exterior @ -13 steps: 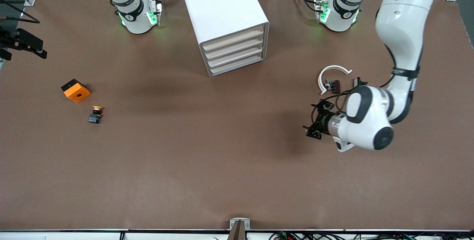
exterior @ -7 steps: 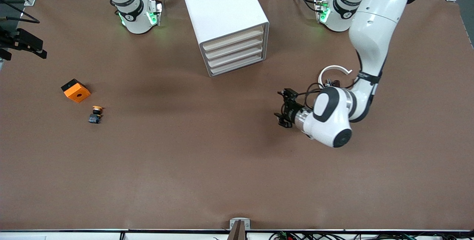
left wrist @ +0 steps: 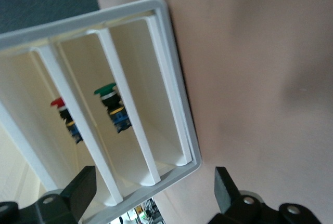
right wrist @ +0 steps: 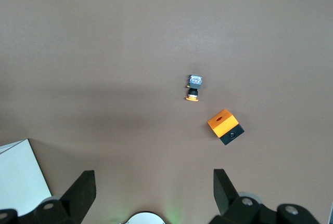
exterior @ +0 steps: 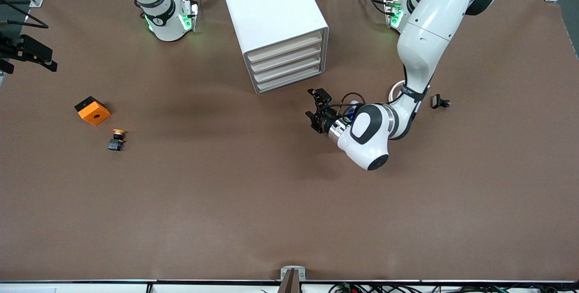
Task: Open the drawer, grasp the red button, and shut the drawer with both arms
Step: 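Grasp the drawer front with the left gripper, then pull the drawer open with the left gripper while the right gripper approaches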
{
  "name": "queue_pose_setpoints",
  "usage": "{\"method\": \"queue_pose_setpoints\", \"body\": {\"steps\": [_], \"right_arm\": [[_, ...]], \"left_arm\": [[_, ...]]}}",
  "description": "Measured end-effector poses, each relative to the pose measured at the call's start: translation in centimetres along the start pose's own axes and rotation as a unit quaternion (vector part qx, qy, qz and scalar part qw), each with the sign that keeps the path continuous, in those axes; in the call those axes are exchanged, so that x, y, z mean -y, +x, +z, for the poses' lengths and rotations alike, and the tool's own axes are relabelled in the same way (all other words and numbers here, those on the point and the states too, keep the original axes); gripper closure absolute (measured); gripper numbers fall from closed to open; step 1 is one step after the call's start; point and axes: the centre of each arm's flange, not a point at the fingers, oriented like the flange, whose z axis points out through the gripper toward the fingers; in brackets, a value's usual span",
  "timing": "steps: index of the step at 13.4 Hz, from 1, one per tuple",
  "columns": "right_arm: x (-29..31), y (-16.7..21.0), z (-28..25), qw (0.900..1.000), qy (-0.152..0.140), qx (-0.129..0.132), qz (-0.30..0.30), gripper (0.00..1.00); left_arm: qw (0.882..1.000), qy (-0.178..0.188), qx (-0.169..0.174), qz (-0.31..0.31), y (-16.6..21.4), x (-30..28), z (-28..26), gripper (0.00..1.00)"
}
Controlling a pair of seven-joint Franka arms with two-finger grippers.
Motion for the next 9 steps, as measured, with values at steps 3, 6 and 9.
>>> {"method": "queue_pose_setpoints", "body": {"steps": [3,6,9], "right_arm": [[0.0,0.0,0.0,1.0,0.0,0.0,0.0,0.0],[0.0,0.0,0.0,1.0,0.0,0.0,0.0,0.0],[0.0,0.0,0.0,1.0,0.0,0.0,0.0,0.0]], "left_arm": [[0.997,0.043,0.001,-0.06,-0.9,0.9,2.2,0.0],[0.992,0.08,-0.018,-0.096,-1.7,2.1,4.9,0.04],[0.988,0.092,-0.044,-0.114,-2.6,3.2,7.9,0.21]]}}
